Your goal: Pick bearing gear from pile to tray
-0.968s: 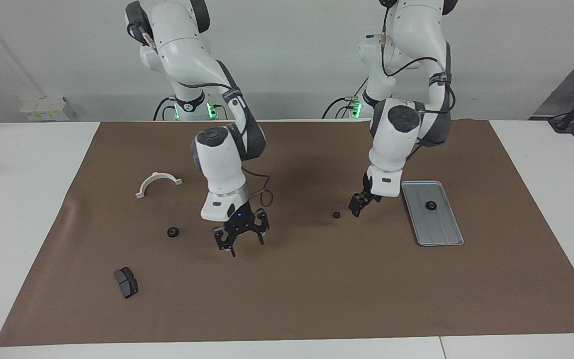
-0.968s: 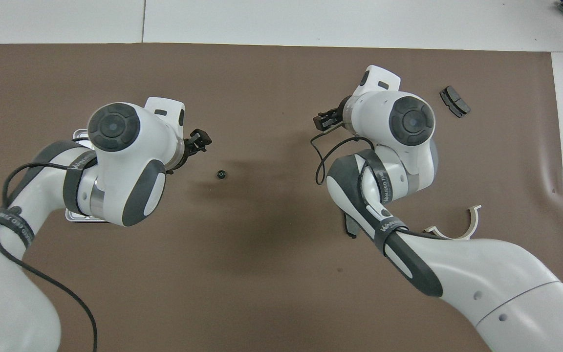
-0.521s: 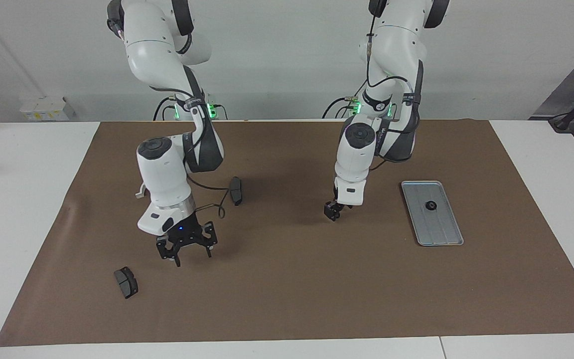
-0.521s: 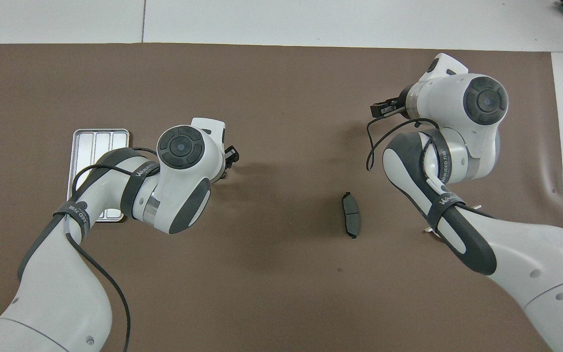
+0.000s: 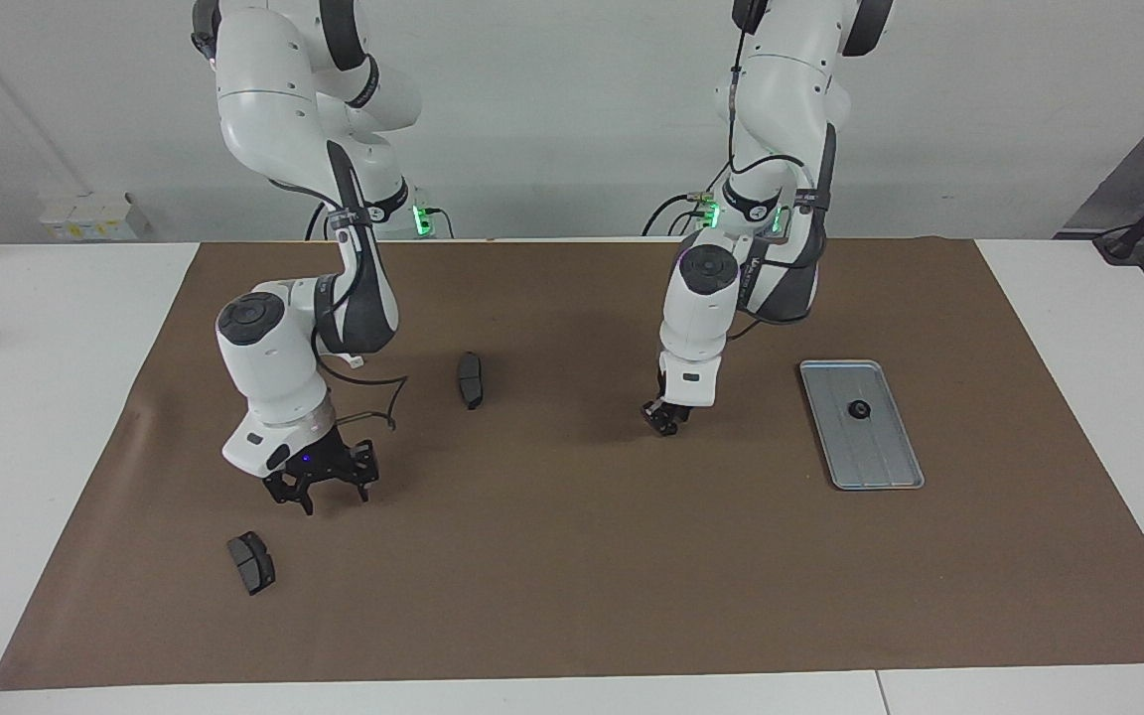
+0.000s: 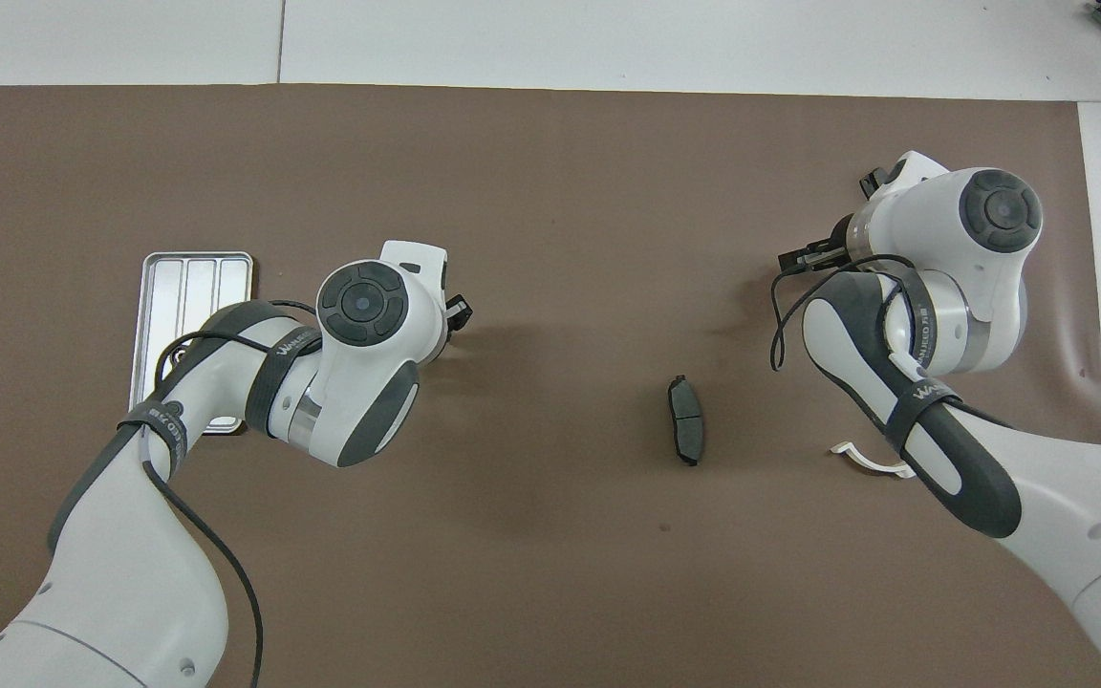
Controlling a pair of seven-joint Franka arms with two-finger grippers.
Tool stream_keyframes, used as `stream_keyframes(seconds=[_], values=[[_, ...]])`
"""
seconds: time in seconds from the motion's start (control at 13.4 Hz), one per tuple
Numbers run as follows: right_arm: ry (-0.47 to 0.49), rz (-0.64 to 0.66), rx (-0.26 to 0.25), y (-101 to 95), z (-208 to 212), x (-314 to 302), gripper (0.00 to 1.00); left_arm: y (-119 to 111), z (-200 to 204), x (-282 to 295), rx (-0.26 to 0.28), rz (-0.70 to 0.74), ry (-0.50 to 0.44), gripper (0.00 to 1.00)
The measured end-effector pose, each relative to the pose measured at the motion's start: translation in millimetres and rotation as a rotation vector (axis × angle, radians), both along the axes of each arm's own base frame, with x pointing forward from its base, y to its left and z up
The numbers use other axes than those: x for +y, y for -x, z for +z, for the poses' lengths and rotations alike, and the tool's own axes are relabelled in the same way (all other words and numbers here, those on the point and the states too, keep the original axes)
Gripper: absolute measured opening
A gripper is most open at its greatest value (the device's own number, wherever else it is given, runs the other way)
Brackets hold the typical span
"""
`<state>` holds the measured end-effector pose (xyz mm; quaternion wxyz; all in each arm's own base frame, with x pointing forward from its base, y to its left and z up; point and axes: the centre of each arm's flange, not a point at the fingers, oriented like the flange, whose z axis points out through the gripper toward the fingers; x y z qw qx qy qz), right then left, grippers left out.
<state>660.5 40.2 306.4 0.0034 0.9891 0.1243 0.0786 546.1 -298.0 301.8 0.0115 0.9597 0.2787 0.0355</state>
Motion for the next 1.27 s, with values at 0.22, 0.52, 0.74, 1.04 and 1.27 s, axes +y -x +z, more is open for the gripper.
stream_keyframes(seconds=[0.22, 0.52, 0.74, 1.04, 1.27], values=[[0.003, -0.002, 0.054, 8.9, 3.3, -1.3, 0.7, 0.3, -0.5, -0.7, -0.006, -0.001, 0.004, 0.36], [0.006, -0.013, 0.081, 16.9, -6.0, -8.8, 0.64, 3.4, -5.3, -1.3, -0.011, -0.005, 0.009, 0.35], [0.007, -0.013, 0.097, 21.6, -13.1, -8.9, 0.62, 3.3, -5.2, -1.4, -0.014, -0.006, 0.01, 0.26], [0.008, -0.012, 0.12, 26.2, -17.6, -9.0, 0.58, 2.7, -4.6, -0.8, -0.015, -0.009, 0.004, 0.24], [0.009, -0.012, 0.138, 30.2, -19.6, -9.2, 0.55, -9.8, 18.7, 15.2, -0.017, -0.004, -0.013, 0.24]])
